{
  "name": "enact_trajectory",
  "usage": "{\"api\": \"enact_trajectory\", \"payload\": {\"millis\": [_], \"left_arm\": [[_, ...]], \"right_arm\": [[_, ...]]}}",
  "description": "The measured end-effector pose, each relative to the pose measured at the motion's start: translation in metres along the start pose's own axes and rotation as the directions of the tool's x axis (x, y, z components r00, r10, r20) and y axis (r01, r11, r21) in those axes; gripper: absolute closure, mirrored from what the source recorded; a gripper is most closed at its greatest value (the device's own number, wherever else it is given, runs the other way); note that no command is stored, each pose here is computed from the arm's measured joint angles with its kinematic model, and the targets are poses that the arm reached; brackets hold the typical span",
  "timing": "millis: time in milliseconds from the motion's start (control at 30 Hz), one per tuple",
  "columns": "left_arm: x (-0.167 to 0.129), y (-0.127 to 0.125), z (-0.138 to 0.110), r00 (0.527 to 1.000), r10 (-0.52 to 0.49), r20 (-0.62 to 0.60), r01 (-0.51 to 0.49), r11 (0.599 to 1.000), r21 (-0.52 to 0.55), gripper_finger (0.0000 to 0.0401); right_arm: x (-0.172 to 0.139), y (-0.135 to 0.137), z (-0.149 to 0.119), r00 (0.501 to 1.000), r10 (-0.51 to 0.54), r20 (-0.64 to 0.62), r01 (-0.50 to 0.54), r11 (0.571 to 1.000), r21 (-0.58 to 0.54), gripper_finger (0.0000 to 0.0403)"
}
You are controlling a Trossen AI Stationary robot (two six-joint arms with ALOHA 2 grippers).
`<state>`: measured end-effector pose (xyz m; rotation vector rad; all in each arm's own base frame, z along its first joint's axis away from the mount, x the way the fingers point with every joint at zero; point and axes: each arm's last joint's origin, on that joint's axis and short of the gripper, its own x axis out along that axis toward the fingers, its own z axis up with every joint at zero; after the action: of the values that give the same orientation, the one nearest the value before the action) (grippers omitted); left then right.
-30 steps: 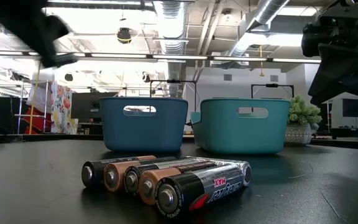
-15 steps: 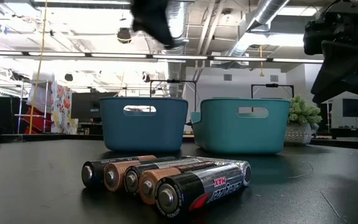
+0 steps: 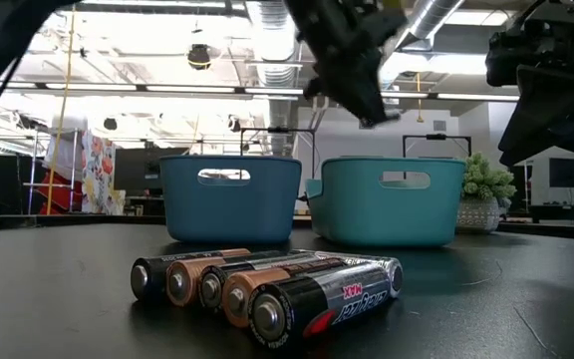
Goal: Sort batteries
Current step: Put the white battery into the green bin
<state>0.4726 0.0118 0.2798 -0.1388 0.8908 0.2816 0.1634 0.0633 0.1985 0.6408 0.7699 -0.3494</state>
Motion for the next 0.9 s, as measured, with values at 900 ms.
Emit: {"api": "enact_trajectory", "payload": {"millis": [900], "left_arm": [[0.092,0.011,-0.034,0.97,0.002,-0.244,-0.059,0.971,-0.23,0.0318]], "right_arm": [[-0.002,0.002,-0.004,1.0,0.009,-0.015,-0.01,0.997,-0.074,0.0276]]}}
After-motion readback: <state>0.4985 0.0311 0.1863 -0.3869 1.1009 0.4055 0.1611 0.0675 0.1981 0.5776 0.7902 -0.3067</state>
